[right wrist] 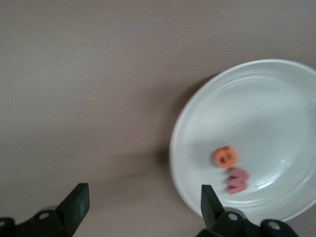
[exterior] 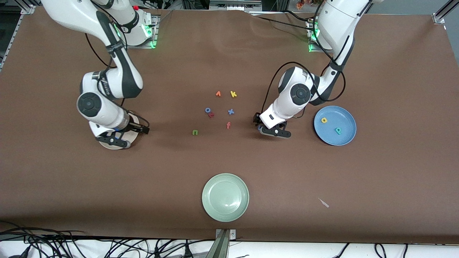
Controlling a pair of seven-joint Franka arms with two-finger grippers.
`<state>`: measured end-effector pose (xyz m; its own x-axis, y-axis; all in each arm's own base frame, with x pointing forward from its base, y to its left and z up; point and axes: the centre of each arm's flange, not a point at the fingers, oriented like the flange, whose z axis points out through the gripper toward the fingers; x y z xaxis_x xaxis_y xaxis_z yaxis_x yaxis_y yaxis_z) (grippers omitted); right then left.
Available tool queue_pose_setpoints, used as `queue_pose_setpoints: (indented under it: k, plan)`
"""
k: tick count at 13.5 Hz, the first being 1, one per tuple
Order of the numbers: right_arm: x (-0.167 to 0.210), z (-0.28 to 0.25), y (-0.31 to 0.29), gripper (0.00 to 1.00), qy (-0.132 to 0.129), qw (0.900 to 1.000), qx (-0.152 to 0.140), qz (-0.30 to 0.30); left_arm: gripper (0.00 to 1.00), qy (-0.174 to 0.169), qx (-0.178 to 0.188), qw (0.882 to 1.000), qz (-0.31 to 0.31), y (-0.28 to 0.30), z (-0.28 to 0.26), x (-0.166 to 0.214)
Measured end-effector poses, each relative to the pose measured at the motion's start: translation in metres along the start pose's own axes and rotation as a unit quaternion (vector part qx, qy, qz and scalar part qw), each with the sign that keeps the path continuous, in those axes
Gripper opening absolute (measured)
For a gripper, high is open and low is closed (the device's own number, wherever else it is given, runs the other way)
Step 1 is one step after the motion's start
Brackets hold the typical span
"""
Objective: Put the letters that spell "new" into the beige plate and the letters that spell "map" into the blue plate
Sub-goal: 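Grasp the green u with the right gripper while the left gripper grasps the blue m, then place the blue m on the blue plate while the right gripper carries the green u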
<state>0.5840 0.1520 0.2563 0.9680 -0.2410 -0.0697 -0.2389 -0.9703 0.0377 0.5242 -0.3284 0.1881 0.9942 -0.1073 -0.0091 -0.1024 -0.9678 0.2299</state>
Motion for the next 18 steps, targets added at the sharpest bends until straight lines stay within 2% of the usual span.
queue_pose_setpoints:
  k: [4, 8, 11, 15, 18]
  plan:
    - [-0.022, -0.005, -0.073, 1.0, 0.004, 0.999, 0.021, -0.043, 0.77, 0.004, 0.007, 1.0, 0.012, 0.011, 0.022, -0.007]
    - [-0.043, 0.016, -0.13, 1.0, -0.001, 0.996, 0.019, -0.082, 0.73, 0.004, 0.014, 1.0, 0.01, 0.006, 0.028, -0.005]
    - [-0.055, 0.032, -0.16, 1.0, -0.003, 0.994, 0.017, -0.104, 0.43, 0.008, 0.014, 1.0, 0.011, 0.007, 0.026, -0.001]
    - [-0.062, 0.049, -0.182, 1.0, 0.003, 0.993, 0.021, -0.119, 0.43, 0.009, 0.015, 1.0, 0.01, 0.006, 0.026, 0.0]
    - [-0.062, 0.068, -0.187, 1.0, 0.012, 0.992, 0.028, -0.121, 0.43, 0.023, 0.017, 1.0, 0.0, -0.006, 0.014, 0.012]
